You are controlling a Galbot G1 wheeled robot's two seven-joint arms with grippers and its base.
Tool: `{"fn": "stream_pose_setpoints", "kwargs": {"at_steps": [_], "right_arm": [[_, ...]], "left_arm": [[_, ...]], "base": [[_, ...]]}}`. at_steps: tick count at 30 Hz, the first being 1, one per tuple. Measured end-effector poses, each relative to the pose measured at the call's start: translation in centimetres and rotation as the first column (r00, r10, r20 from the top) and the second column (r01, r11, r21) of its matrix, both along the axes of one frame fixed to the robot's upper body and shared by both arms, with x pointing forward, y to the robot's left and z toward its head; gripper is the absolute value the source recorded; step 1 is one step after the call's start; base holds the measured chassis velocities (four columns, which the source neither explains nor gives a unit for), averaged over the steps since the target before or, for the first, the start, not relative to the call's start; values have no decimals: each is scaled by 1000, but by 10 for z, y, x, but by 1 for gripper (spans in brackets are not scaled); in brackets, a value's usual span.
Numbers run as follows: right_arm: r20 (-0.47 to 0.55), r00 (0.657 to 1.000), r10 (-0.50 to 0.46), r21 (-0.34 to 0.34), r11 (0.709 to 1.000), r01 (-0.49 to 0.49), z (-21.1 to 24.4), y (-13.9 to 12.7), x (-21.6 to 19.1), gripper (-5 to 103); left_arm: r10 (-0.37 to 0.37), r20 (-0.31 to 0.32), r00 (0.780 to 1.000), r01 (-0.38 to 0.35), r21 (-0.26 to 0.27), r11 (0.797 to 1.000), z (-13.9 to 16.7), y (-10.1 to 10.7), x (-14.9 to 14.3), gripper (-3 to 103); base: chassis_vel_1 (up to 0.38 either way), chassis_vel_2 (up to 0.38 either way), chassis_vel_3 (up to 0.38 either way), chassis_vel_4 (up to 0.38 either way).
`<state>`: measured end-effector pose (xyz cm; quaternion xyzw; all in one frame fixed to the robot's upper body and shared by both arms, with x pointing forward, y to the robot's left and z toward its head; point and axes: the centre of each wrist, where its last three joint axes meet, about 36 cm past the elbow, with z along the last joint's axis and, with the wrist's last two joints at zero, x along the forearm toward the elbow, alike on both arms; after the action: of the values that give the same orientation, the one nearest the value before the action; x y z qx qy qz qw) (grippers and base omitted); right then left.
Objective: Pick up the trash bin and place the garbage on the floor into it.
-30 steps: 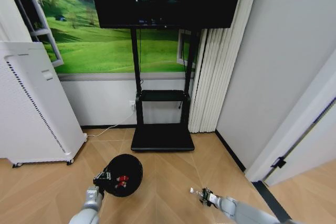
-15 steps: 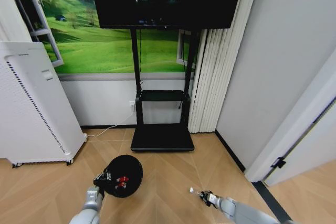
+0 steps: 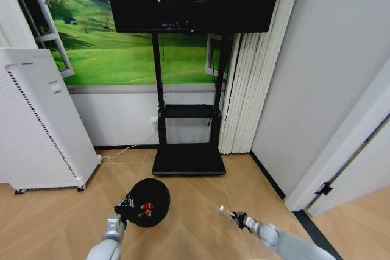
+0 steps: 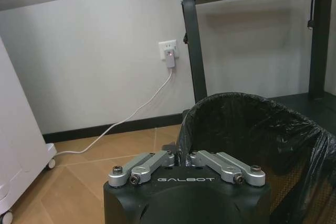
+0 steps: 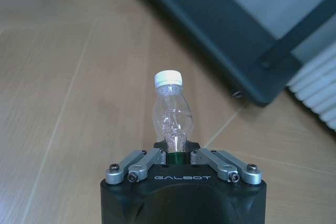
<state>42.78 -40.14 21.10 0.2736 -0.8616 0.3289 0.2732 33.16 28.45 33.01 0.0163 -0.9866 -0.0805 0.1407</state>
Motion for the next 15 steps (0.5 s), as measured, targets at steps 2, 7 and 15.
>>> {"fn": "stream_pose_setpoints", "kwargs": {"at_steps": [2, 7, 15], "right_arm": [[29, 999, -39, 58, 998, 37, 24, -2, 2, 16], [79, 994, -70, 158, 986, 57, 78, 2, -7, 16], [187, 982, -35, 240, 971, -11, 150, 11, -8, 16]], "left_arm": [[-7, -2, 1000, 7, -6, 1000, -1, -5, 3, 6], [-16, -3, 1000, 16, -25, 1000, -5, -17, 10, 6], [-33, 27, 999, 35, -65, 997, -4, -40, 38, 6]], "base": [[0, 0, 0, 0], [0, 0, 0, 0], [0, 0, 0, 0]]}}
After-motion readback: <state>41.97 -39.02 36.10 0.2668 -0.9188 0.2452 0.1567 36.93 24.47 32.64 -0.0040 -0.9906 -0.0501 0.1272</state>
